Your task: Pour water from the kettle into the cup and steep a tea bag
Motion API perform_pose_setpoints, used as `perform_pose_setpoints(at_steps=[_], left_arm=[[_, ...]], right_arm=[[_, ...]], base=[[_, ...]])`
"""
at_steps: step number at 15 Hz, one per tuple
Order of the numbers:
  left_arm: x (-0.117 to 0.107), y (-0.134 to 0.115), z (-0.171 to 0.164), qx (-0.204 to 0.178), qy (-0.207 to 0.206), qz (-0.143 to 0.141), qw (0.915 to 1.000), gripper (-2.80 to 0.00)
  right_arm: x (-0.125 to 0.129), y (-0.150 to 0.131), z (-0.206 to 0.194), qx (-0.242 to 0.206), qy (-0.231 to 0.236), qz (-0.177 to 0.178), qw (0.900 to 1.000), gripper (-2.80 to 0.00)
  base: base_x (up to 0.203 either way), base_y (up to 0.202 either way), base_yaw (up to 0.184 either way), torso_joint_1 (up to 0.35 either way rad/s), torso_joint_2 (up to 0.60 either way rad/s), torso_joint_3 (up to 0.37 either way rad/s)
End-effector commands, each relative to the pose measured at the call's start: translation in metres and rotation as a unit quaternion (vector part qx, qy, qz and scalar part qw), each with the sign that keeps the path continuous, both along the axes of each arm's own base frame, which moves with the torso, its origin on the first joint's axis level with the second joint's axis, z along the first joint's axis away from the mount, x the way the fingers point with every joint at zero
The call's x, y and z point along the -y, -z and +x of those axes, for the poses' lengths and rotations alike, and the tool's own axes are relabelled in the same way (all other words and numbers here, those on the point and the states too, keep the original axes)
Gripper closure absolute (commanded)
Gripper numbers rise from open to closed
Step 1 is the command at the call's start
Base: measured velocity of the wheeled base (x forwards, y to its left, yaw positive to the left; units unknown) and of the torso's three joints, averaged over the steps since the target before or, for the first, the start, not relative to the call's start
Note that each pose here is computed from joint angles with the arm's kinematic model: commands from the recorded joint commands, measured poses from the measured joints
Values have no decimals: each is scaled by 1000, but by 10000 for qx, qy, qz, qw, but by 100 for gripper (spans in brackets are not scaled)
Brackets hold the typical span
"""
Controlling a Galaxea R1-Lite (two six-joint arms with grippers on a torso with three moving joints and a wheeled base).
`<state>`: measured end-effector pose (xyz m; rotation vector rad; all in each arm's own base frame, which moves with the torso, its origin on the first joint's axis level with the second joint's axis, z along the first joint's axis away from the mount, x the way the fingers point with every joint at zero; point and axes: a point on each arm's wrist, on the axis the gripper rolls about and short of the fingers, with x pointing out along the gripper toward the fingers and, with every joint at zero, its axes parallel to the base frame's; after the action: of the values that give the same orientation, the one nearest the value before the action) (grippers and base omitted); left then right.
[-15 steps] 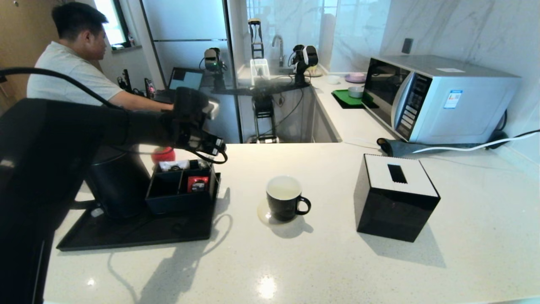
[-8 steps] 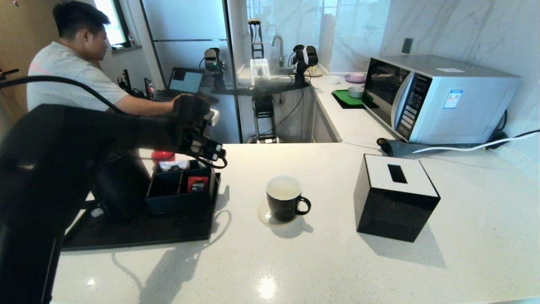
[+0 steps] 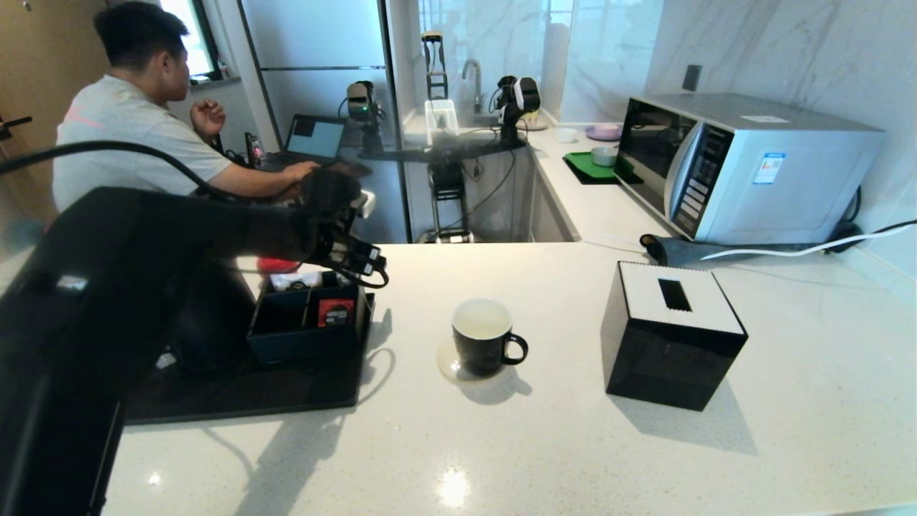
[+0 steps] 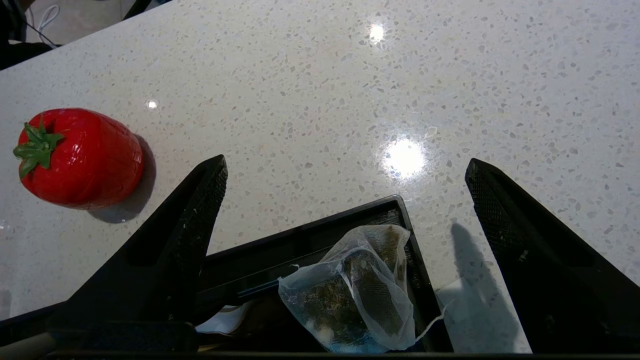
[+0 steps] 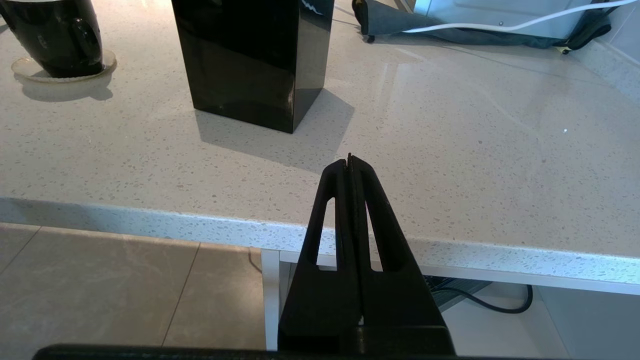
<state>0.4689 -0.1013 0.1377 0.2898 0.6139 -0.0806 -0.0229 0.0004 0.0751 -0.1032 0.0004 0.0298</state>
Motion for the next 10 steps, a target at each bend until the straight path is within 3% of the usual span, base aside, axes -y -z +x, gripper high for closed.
perform_pose_setpoints(at_steps=[1,8,9,10], left_arm=[[0,6,2,-54,-2,19,10000,-280],[-3,8,4,-72,-19,25,10000,-280],[-3,8,4,-79,-24,21,10000,0],[-3,9,4,-78,-23,20,10000,0]], right_arm=[[0,0,0,-6,-5,-5,10000,0],[0,0,0,-12,-5,-6,10000,0],[0,0,0,-6,-5,-5,10000,0],[0,0,0,-5,-6,-13,10000,0]], base=[[0,0,0,0,0,0],[0,0,0,0,0,0],[0,0,0,0,0,0],[0,0,0,0,0,0]])
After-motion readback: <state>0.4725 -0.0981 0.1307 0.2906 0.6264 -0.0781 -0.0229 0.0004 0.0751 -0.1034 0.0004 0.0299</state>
